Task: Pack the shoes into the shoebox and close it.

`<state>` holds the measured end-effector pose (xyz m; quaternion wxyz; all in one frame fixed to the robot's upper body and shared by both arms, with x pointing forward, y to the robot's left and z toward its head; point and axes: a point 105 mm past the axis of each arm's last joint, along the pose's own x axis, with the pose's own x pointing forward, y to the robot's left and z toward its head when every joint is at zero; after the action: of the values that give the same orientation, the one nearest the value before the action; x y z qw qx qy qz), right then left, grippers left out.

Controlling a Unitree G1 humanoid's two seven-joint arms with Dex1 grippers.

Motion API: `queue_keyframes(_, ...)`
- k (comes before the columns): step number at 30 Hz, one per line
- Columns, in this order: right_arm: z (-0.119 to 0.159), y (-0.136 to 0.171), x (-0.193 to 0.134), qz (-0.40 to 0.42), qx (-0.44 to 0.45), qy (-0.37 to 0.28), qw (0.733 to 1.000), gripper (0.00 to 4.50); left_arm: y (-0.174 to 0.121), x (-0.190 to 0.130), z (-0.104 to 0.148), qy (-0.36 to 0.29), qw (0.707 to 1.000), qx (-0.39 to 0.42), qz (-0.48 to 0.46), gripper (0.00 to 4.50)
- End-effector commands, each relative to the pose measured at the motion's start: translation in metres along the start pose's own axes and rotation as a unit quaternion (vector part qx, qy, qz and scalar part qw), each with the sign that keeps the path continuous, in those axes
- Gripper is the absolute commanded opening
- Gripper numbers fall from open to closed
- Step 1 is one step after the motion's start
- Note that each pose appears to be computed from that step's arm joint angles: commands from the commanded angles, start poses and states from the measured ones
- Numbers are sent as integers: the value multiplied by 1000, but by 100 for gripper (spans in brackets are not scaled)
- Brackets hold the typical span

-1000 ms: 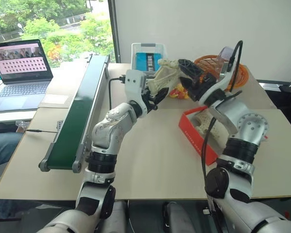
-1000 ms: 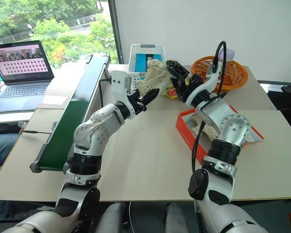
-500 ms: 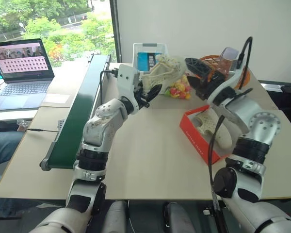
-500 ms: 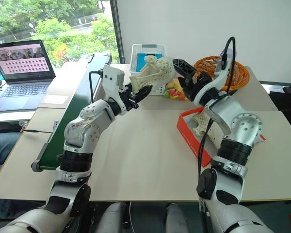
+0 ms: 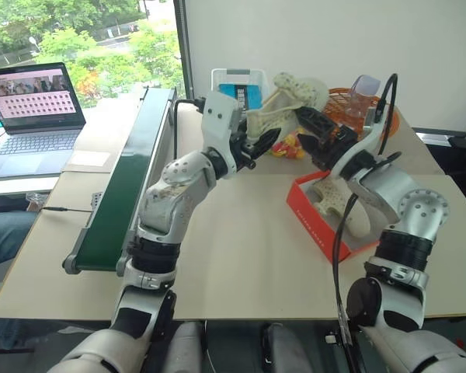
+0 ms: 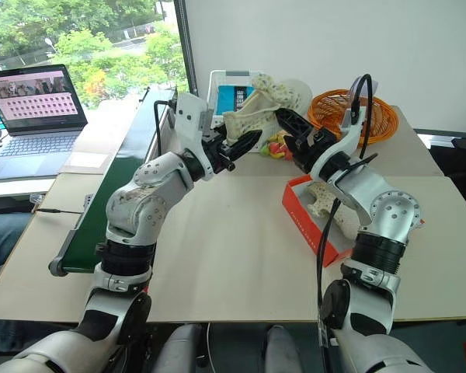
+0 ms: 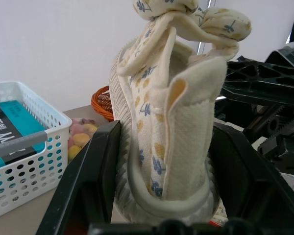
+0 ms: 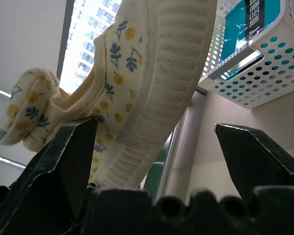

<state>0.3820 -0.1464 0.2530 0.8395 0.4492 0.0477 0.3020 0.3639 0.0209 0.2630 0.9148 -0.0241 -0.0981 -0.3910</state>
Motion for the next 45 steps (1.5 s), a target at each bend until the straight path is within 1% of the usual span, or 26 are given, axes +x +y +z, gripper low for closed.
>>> queue_keyframes(1,14,-3,-2,1,-9,-26,1000,450,-11,-3,27,-38,999,5,-21,250)
queue_keyframes(9,19,5,12,23,-15,-36,999,450,-28,-4,18,-20,998,-22,-47,250)
queue_keyframes(11,20,7,15,31,-10,-43,999,397,-29,-4,17,-18,998,-23,-49,249)
queue_keyframes(12,20,10,17,38,-9,-46,998,378,-29,-3,17,-17,998,-23,-49,249)
queue_keyframes(14,20,15,19,50,-4,-48,998,307,-28,-3,16,-13,998,-25,-48,249)
queue_keyframes(17,19,18,20,52,-2,-50,997,214,-25,-4,14,-7,999,-26,-46,249)
queue_keyframes(20,20,17,21,50,-5,-49,998,102,-20,-7,8,10,999,-19,-44,249)
queue_keyframes(22,21,16,20,44,-12,-49,998,69,-15,-11,4,24,998,-9,-50,249)
queue_keyframes(24,24,16,18,37,-29,-49,998,52,-8,-18,4,26,998,-16,-59,324)
queue_keyframes(25,26,17,17,34,-39,-50,997,48,-7,-21,4,28,997,-21,-67,347)
queue_keyframes(26,27,18,16,32,-48,-50,997,46,-6,-24,3,34,996,-18,-74,397)
queue_keyframes(27,30,20,15,32,-61,-51,996,45,-4,-28,0,48,996,-8,-79,428)
queue_keyframes(28,35,23,13,27,-92,-53,994,44,-2,-33,-7,74,993,7,-88,450)
queue_keyframes(30,44,27,10,13,-151,-51,987,43,-2,-42,-15,103,988,30,-109,450)
queue_keyframes(33,60,35,3,-16,-247,-32,968,42,2,-50,-18,118,986,33,-116,450)
queue_keyframes(35,73,33,-3,-56,-322,-14,945,41,7,-53,-21,123,986,38,-108,450)
queue_keyframes(36,80,29,-6,-81,-361,2,929,41,9,-53,-23,124,986,40,-101,450)
queue_keyframes(38,92,21,-16,-126,-444,42,886,41,13,-52,-27,128,987,44,-92,450)
queue_keyframes(39,95,13,-22,-149,-492,78,854,41,12,-51,-30,131,986,49,-91,450)
queue_keyframes(40,97,7,-27,-162,-520,103,832,41,12,-50,-32,133,985,53,-92,450)
queue_keyframes(42,93,-3,-34,-169,-551,156,802,41,9,-49,-35,136,984,62,-94,450)
queue_keyframes(45,86,-18,-40,-166,-557,208,787,41,6,-48,-39,136,984,68,-97,450)
